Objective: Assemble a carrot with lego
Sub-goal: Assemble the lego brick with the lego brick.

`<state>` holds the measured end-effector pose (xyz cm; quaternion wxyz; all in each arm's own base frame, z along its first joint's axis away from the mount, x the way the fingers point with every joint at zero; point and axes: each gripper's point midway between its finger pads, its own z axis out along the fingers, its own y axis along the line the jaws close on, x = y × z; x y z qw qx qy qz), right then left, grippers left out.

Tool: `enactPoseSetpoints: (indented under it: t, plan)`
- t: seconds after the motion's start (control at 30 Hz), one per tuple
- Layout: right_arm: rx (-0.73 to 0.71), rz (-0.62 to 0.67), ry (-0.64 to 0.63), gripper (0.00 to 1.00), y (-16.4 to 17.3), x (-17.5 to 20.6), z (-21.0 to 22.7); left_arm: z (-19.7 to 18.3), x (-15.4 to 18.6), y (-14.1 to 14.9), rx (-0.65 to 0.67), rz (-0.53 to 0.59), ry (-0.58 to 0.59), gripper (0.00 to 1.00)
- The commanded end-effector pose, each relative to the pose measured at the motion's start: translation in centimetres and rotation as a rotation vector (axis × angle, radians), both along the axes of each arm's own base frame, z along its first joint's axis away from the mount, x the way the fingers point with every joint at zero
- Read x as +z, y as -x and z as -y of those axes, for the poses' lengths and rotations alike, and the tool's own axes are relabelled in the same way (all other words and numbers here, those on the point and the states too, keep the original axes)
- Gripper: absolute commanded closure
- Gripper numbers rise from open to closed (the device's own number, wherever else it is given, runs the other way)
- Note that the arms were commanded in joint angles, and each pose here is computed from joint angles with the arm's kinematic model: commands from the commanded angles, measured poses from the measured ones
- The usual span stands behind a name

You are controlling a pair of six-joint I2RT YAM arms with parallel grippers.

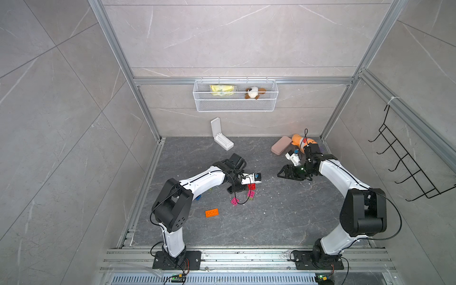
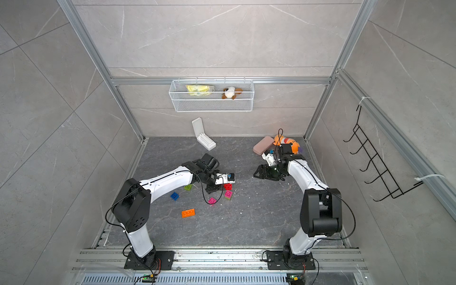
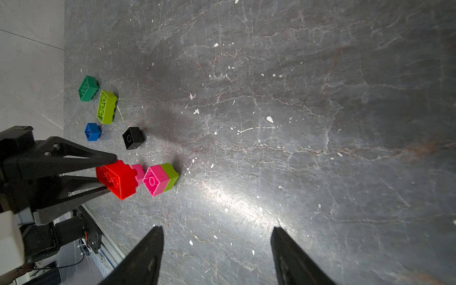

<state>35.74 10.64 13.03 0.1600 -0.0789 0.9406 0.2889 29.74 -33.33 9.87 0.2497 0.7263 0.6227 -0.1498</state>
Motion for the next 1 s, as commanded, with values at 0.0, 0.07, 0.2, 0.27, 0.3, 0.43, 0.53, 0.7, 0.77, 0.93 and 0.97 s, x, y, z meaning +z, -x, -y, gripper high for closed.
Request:
enactPoseSetpoints:
  t: [0.0,0.07,0.2,0.27,0.3,0.43,0.53,0.7,0.77,0.93,0.97]
  plan:
    - [0.000,-0.019,-0.022,0.28,0.1,-0.4,-0.4,0.4,-0.3,1.6,-0.131,-0.039,-0.018,0.82]
    - [-0.001,-0.022,-0.023,0.28,0.1,-0.5,-0.4,0.5,-0.5,1.6,-0.154,-0.047,-0.022,0.82]
    - [0.002,-0.030,-0.025,0.28,0.1,-0.8,-0.4,1.0,-0.6,1.5,-0.185,-0.052,-0.018,0.82]
    - [0.001,-0.034,-0.024,0.29,0.2,-0.9,-0.4,1.2,-0.8,1.6,-0.200,-0.060,-0.016,0.82]
    - [0.002,-0.036,-0.025,0.29,0.2,-0.9,-0.4,1.2,-0.9,1.6,-0.207,-0.064,-0.016,0.82]
    - [0.001,-0.035,-0.021,0.29,0.2,-0.9,-0.3,1.4,-1.4,1.6,-0.226,-0.081,-0.027,0.82]
    - [0.000,-0.038,-0.020,0.29,0.2,-1.0,-0.3,1.6,-1.6,1.6,-0.244,-0.092,-0.029,0.83]
    - [0.000,-0.047,-0.019,0.29,0.3,-1.2,-0.3,1.8,-1.7,1.7,-0.266,-0.100,-0.029,0.83]
    - [-0.001,-0.048,-0.016,0.29,0.3,-1.3,-0.3,1.8,-1.9,1.7,-0.267,-0.104,-0.031,0.83]
    - [-0.001,-0.049,-0.015,0.29,0.3,-1.4,-0.3,1.8,-2.1,1.7,-0.270,-0.110,-0.035,0.83]
    - [-0.001,-0.050,-0.015,0.29,0.3,-1.4,-0.3,1.8,-2.2,1.7,-0.270,-0.112,-0.036,0.83]
